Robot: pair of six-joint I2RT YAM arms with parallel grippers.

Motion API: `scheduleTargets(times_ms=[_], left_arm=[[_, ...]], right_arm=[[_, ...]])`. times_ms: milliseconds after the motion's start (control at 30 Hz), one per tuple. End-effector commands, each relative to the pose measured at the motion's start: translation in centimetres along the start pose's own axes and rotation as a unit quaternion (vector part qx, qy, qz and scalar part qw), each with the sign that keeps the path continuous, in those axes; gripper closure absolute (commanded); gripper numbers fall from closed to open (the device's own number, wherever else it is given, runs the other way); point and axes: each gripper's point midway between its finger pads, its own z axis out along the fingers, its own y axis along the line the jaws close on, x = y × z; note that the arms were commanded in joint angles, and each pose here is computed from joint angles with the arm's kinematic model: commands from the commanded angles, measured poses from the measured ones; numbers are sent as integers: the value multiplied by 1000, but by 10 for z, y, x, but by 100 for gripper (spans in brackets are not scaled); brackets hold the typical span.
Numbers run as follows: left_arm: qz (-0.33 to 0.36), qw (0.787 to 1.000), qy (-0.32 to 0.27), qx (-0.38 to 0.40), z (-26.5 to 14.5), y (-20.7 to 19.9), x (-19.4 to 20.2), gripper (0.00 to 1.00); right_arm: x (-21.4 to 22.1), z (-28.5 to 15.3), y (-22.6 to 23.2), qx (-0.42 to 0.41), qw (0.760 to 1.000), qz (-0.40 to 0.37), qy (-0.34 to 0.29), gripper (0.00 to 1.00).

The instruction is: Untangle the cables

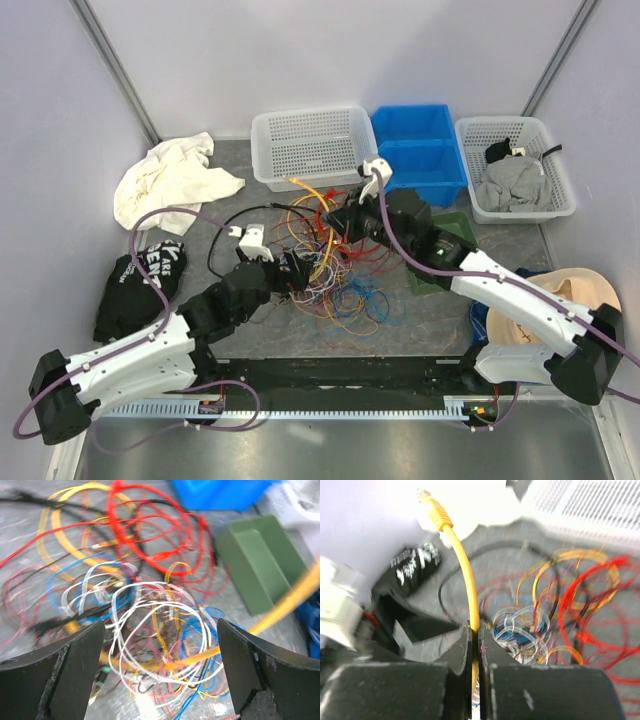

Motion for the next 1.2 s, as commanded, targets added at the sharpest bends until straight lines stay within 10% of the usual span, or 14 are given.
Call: scheduleTargets(times_ms=[0,167,400,567,967,1033,1167], left_arm=[[-72,993,-45,-87,-13,29,-23,0],[-87,986,-116,-75,-29,33,-55,1],[-26,938,-292,186,-74,-40,-116,10],[120,940,-222,231,-39,-88,-100,14],[202,910,-163,324,-14,-126,-53,18],[209,908,-157,328,-11,-129,-51,31],[213,921,-148,292,-3,-122,-58,98]], right_arm=[[-66,-28,0,41,996,-37,-73,100],[-110,-56,6,59,990,-49,-121,100],[-100,-48,0,85,993,-12,-83,100],[-95,-40,6,75,996,7,-54,100],[-89,-37,16,49,998,17,-26,100],[-89,-36,19,43,999,20,-24,100],[-89,-43,20,38,999,17,-26,87]])
